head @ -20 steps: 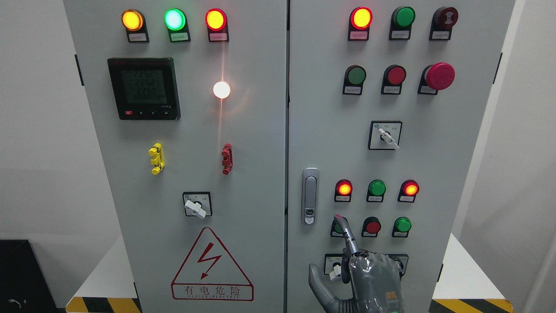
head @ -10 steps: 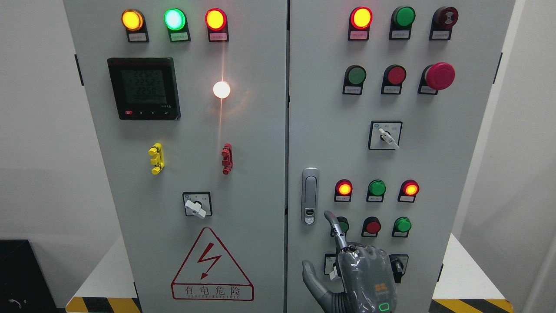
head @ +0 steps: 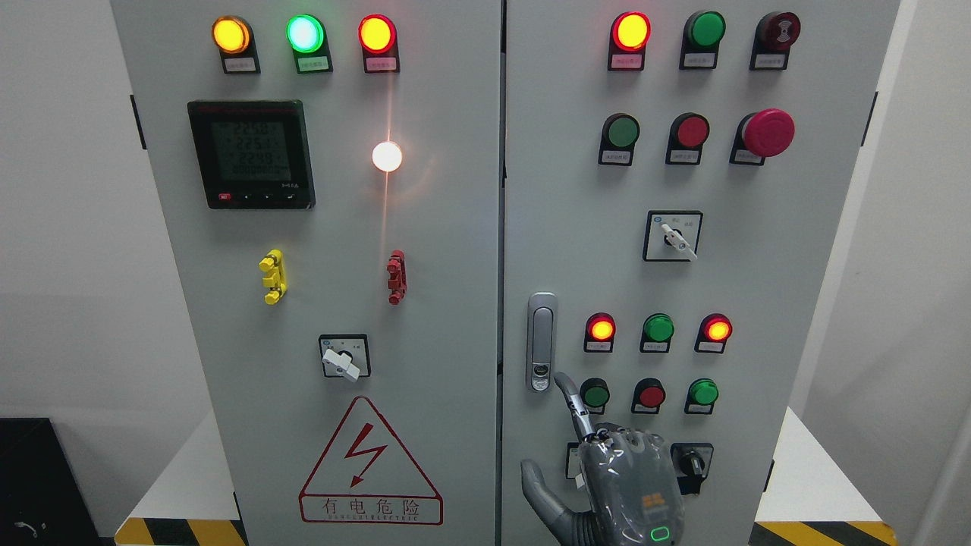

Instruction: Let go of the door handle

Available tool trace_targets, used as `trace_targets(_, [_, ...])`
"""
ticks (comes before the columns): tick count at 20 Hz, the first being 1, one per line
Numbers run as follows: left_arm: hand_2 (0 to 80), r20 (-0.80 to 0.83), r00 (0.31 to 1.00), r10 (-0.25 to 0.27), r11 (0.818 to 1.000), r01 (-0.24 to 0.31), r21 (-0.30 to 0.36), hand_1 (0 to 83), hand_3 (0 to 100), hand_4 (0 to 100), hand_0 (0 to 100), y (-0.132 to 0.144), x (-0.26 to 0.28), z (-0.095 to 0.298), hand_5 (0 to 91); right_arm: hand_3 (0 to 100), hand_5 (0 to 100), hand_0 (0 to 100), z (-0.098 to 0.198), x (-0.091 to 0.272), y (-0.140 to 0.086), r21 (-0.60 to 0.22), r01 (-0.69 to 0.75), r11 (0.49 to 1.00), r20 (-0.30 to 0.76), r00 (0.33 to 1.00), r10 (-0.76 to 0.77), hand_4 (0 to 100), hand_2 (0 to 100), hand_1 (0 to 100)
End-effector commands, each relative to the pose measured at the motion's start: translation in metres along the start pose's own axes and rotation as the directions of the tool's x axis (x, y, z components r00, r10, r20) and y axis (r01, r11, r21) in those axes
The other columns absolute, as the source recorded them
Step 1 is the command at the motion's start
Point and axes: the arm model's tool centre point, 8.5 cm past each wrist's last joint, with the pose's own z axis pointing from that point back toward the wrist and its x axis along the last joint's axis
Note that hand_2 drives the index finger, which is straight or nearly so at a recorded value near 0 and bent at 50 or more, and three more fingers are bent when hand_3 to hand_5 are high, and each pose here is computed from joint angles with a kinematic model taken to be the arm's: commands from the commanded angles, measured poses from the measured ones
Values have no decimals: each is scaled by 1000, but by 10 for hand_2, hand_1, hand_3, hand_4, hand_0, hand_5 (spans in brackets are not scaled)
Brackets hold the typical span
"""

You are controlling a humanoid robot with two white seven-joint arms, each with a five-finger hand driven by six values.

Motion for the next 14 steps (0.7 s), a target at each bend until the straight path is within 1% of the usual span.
trace_targets(1, [0,-10,1000,3,1000,-3,1,556,0,0,120,0,-6,1,0,1000,1000,431,-2,-2,7,22,-20,1000,3,1000,20,1000,0,307])
trace_targets(8, [0,-10,1000,1,1000,-1,0,556,0,0,120,0,-6,1,0,1000,1000,426,-1,-3,16,43,-55,998,3,998,55,1000,0,306])
trace_targets(14, [0,-10,1000,1,1000,-1,2,556,0,0,120,1,-6,1,0,1000,1000,424,-3,-2,16,34,-59,998,5,998,59,1000,0,304])
